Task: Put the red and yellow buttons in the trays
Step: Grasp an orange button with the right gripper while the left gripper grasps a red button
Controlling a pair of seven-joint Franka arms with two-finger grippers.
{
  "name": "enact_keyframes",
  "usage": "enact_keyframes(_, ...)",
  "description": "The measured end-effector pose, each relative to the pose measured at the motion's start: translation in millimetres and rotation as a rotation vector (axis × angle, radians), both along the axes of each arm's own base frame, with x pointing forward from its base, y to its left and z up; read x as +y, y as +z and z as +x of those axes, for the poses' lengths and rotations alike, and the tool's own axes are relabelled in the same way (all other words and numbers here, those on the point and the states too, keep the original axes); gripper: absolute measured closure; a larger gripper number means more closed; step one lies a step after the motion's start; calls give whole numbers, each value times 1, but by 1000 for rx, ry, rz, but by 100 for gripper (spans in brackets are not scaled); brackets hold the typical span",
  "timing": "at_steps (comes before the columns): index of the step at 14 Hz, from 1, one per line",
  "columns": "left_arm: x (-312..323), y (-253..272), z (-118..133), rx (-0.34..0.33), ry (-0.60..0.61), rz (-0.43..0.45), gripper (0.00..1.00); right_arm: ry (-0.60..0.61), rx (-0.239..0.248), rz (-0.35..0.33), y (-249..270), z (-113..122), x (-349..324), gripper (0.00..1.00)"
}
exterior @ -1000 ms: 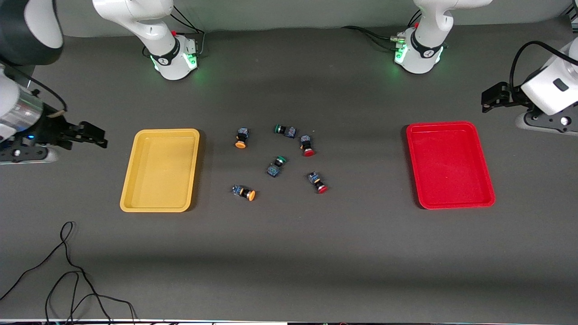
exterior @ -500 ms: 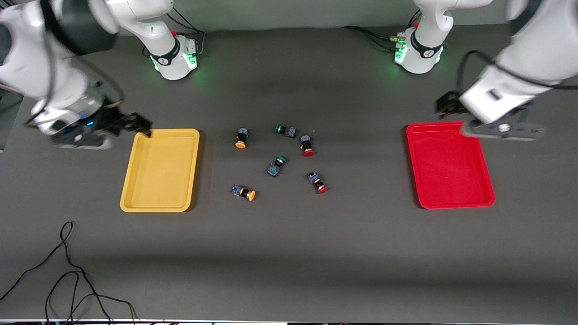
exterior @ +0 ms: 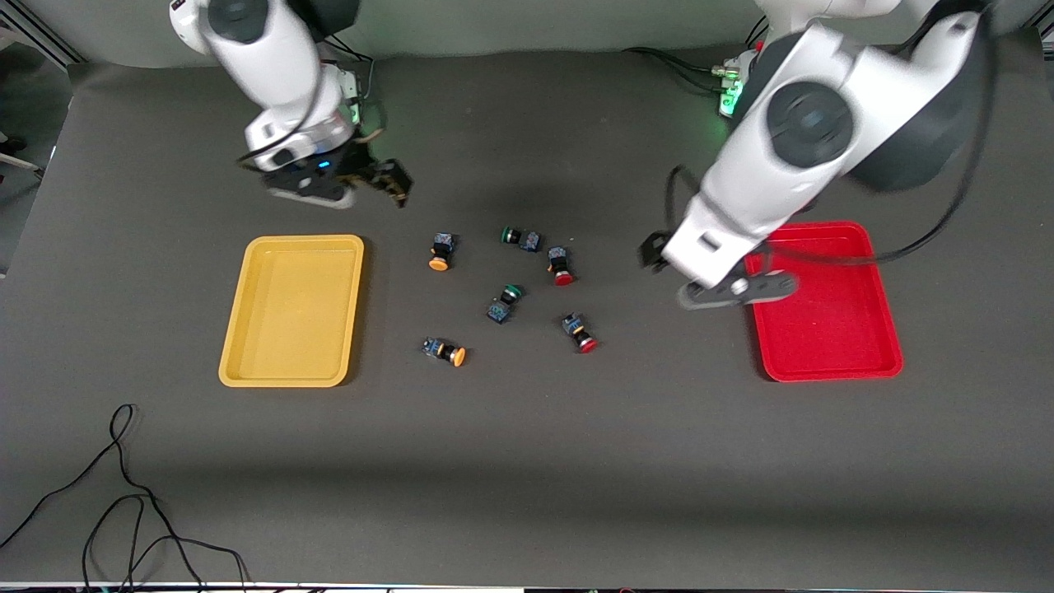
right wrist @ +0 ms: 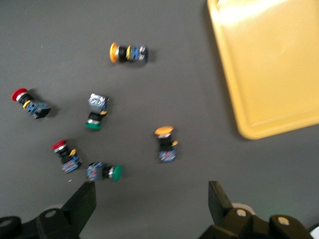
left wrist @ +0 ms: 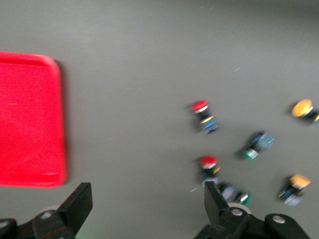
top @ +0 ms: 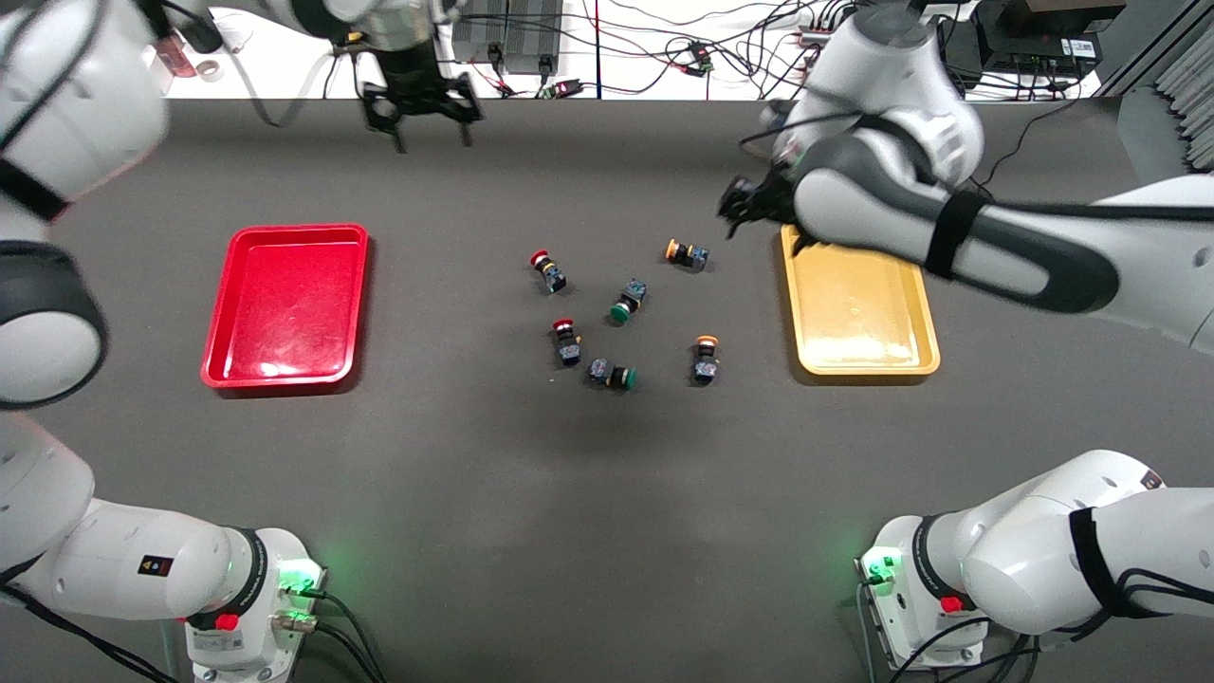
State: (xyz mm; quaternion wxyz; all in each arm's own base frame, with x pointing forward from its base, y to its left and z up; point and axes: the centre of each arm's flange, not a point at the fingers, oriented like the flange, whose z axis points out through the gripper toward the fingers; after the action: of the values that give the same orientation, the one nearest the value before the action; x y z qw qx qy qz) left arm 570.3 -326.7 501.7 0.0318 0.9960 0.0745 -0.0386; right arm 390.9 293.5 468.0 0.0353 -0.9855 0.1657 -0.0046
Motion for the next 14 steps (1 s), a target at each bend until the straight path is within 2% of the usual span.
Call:
enact_keyframes(3,-30,-48,13,11,23,-32,0,21,-7,-63,-27,-29,29,0)
enact_keyframes(6,-40,-81,9,49,0,-3,0,34,-26,-68,-67,-40,22,0)
enact_keyframes(10,-63,-147,-23,85,0,27,1,38,-38,-54,-125,-50,12,0)
enact_keyframes(14,-77,-220,-60,121,43,47,1,40,-44,-40,-194,-46,16,0)
